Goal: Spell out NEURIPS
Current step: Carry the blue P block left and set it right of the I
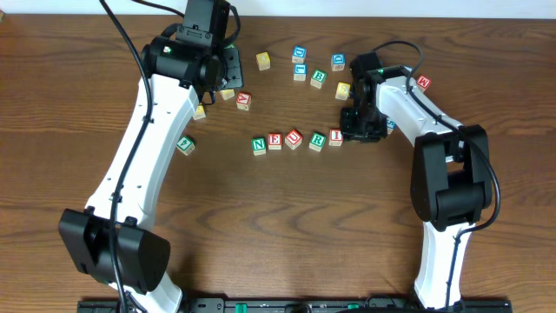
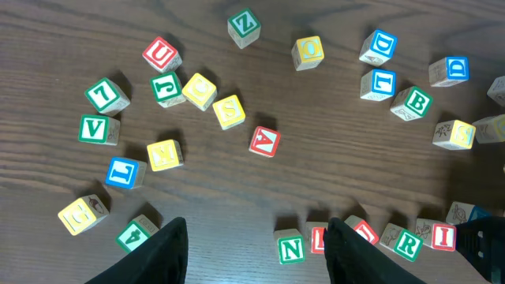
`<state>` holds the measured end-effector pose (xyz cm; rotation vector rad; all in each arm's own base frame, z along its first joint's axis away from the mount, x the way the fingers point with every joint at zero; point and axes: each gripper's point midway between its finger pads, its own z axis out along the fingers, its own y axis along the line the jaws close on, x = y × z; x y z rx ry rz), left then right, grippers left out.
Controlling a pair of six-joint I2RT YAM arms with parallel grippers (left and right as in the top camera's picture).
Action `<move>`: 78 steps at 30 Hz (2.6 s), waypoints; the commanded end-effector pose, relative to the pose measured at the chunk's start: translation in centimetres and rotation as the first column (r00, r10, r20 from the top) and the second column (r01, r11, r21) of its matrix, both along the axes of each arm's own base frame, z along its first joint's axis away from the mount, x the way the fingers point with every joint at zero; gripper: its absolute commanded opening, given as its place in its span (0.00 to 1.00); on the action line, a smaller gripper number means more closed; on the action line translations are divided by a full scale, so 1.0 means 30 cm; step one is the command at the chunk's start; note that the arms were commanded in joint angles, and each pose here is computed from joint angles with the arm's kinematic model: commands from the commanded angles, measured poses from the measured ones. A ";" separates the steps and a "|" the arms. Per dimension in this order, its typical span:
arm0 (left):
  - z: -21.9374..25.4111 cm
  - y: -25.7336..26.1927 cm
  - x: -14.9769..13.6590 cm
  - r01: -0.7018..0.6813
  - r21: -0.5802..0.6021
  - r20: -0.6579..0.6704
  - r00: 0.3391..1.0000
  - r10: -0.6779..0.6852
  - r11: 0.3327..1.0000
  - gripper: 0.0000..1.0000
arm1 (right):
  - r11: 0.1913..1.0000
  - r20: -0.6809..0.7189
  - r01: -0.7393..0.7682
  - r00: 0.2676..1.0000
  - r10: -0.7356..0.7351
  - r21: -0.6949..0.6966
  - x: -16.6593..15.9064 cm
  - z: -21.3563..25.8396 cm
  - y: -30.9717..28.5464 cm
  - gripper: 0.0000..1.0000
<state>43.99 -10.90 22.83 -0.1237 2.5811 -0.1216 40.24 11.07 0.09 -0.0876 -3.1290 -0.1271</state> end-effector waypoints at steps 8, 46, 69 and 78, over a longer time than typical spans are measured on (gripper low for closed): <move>0.001 0.015 0.000 0.003 0.020 0.004 1.000 -0.003 1.000 0.55 | 0.997 0.038 -0.039 0.998 0.042 -0.067 0.026 -0.012 -0.025 0.38; 0.008 0.012 0.010 0.003 0.016 0.019 1.000 -0.003 1.000 0.55 | 0.986 0.177 0.148 0.975 -0.134 -0.070 0.153 0.089 -0.029 0.29; 0.007 0.012 0.010 0.003 0.015 0.018 1.000 -0.003 1.000 0.55 | 0.997 0.100 0.016 0.995 -0.008 -0.082 0.079 0.083 0.016 0.25; 0.007 0.012 0.010 0.003 0.016 0.019 1.000 -0.003 1.000 0.55 | 0.997 0.098 0.003 0.995 0.005 -0.082 0.072 0.082 0.034 0.28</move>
